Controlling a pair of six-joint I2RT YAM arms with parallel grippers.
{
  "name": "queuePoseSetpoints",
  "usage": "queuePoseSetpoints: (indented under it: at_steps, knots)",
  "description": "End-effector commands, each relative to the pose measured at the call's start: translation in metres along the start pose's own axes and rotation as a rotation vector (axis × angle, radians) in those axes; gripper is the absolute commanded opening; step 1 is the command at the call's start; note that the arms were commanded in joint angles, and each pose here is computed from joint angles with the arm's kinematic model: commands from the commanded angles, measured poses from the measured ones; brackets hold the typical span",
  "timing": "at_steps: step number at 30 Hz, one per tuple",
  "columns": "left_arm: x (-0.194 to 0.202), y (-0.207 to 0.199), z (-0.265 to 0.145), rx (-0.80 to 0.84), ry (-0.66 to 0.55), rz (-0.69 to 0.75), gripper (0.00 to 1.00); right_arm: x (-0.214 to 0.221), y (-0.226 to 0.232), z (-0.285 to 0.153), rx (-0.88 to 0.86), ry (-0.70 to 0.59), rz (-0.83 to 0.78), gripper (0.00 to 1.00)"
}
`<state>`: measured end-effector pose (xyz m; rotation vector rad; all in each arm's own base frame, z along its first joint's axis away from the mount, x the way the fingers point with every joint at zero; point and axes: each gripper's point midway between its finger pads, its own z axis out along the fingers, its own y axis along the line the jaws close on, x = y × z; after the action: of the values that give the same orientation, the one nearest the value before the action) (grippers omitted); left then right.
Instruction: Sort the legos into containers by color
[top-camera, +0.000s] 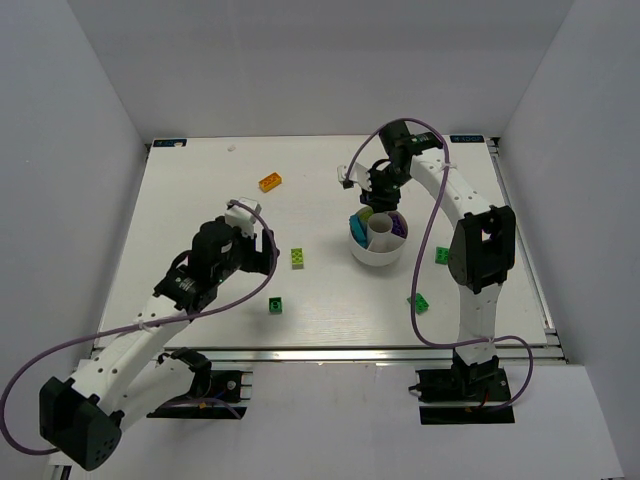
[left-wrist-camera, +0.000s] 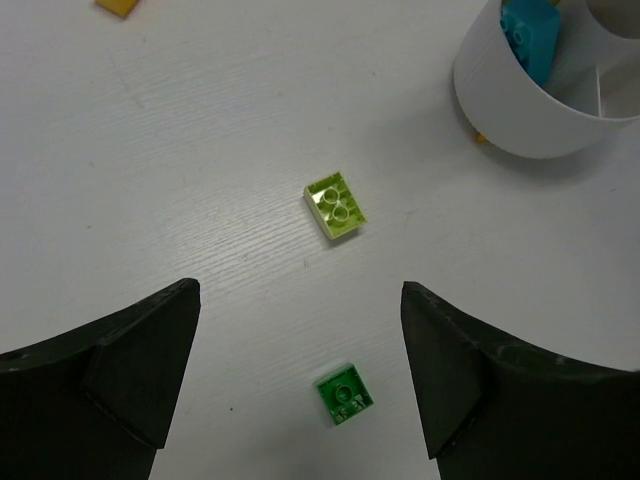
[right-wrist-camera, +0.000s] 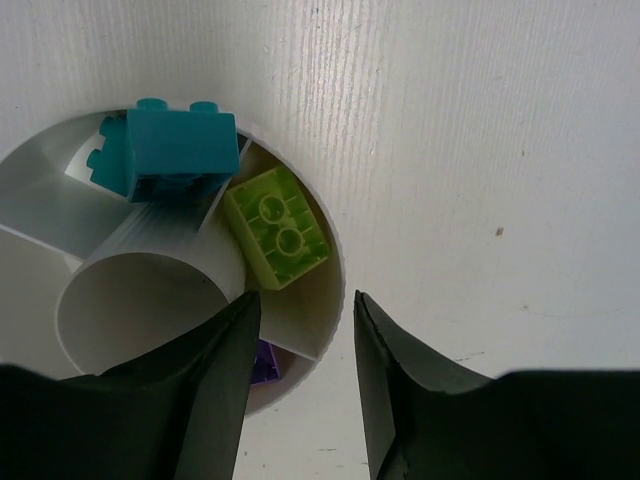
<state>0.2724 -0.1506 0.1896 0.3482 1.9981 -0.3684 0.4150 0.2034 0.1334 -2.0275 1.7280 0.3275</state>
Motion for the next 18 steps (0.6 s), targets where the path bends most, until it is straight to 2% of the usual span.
queuePoseSetpoints:
  at_steps: [1, 2, 4, 7, 8, 9, 10, 11, 12, 13, 14, 15, 16, 17, 18]
  knots:
    - [-0.014, -0.015, 0.0, 0.08, -0.023, -0.003, 0.91, -0.011, -0.009, -0.027, 0.044, -0.007, -0.137, 0.48]
    - [-0.013, -0.017, 0.002, 0.089, -0.018, -0.015, 0.9, -0.013, -0.014, -0.031, 0.073, 0.001, -0.129, 0.48]
    - [-0.006, -0.024, 0.011, 0.126, 0.019, -0.031, 0.77, -0.014, -0.037, -0.044, 0.195, 0.009, -0.067, 0.43]
    - [0.006, -0.033, 0.029, 0.158, 0.112, -0.071, 0.49, -0.024, -0.081, -0.085, 0.463, -0.008, 0.012, 0.19]
    - [0.009, -0.034, 0.034, 0.154, 0.138, -0.083, 0.31, -0.028, -0.082, -0.103, 0.55, -0.047, 0.132, 0.06]
    - [0.012, -0.034, 0.044, 0.145, 0.174, -0.095, 0.27, -0.027, -0.089, -0.116, 0.624, -0.074, 0.194, 0.0]
    - [0.016, -0.033, 0.048, 0.128, 0.204, -0.129, 0.27, -0.035, -0.104, -0.14, 0.756, -0.128, 0.229, 0.0]
    - [0.019, -0.033, 0.052, 0.118, 0.228, -0.142, 0.31, -0.047, -0.097, -0.176, 0.855, -0.232, 0.356, 0.0]
    - [0.013, -0.032, 0.057, 0.101, 0.227, -0.156, 0.4, -0.035, -0.087, -0.169, 0.867, -0.249, 0.439, 0.02]
    - [0.025, -0.033, 0.065, 0.078, 0.278, -0.184, 0.52, -0.047, -0.078, -0.204, 0.945, -0.339, 0.46, 0.19]
    - [0.029, -0.032, 0.069, 0.049, 0.298, -0.193, 0.62, -0.051, -0.068, -0.21, 0.944, -0.393, 0.509, 0.44]
    - [0.029, -0.029, 0.073, 0.024, 0.31, -0.207, 0.75, -0.043, -0.051, -0.198, 0.897, -0.442, 0.632, 0.65]
    - [0.024, -0.03, 0.076, 0.003, 0.319, -0.244, 0.81, -0.057, -0.036, -0.195, 0.817, -0.511, 0.634, 0.73]
    - [0.034, -0.027, 0.083, -0.026, 0.359, -0.26, 0.83, -0.064, -0.017, -0.202, 0.775, -0.551, 0.652, 0.79]
    - [0.036, -0.02, 0.087, -0.077, 0.366, -0.266, 0.84, -0.064, -0.006, -0.2, 0.732, -0.59, 0.717, 0.82]
